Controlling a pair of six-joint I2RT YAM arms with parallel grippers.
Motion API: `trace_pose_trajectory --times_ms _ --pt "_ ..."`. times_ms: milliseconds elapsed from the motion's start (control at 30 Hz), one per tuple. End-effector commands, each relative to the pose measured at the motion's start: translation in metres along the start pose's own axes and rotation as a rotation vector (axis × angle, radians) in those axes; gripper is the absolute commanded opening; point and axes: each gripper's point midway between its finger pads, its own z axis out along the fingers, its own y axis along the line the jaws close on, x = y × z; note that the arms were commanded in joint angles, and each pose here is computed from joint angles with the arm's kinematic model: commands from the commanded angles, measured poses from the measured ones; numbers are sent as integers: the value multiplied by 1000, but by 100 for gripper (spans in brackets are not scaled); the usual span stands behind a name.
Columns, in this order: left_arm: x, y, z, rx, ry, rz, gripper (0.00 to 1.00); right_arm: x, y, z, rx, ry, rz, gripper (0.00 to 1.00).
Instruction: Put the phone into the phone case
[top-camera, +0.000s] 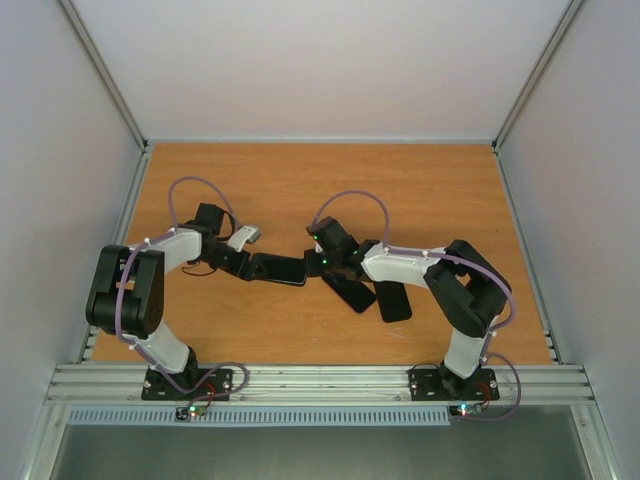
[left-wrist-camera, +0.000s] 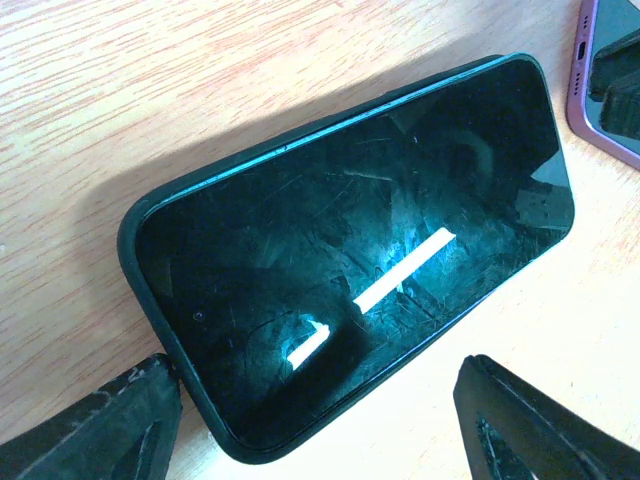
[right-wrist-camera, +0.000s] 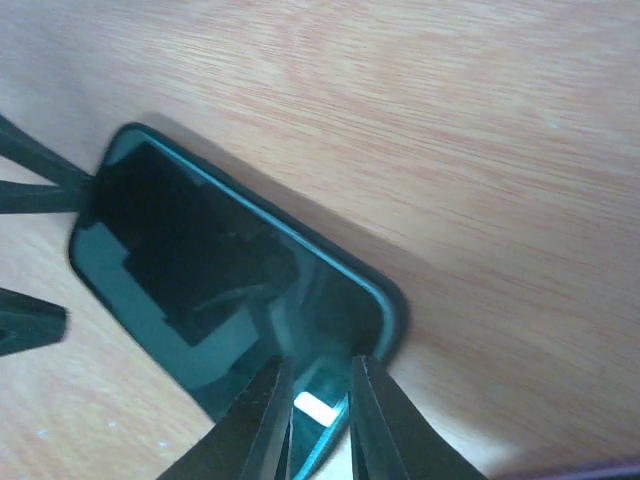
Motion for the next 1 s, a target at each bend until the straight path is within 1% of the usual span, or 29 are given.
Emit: trace_pose_trajectory --times_ms 0,200,333,467,900,967 --pt "-3 -12 -2 43 -22 37 75 -17 28 2 -117 -23 -23 18" --pt "-3 -13 -3 44 -23 41 75 -21 12 5 -13 -35 -13 18" --pt "-3 -12 -2 42 -23 42 75 -21 5 1 19 -42 -7 18" --pt "-3 -11 -2 42 -22 41 75 -20 5 0 18 -43 -8 18" --pt "-3 -10 -1 39 -17 38 75 -4 -5 19 37 6 2 17" --pt "-3 -10 -1 39 -18 37 75 -3 -4 22 24 12 2 15"
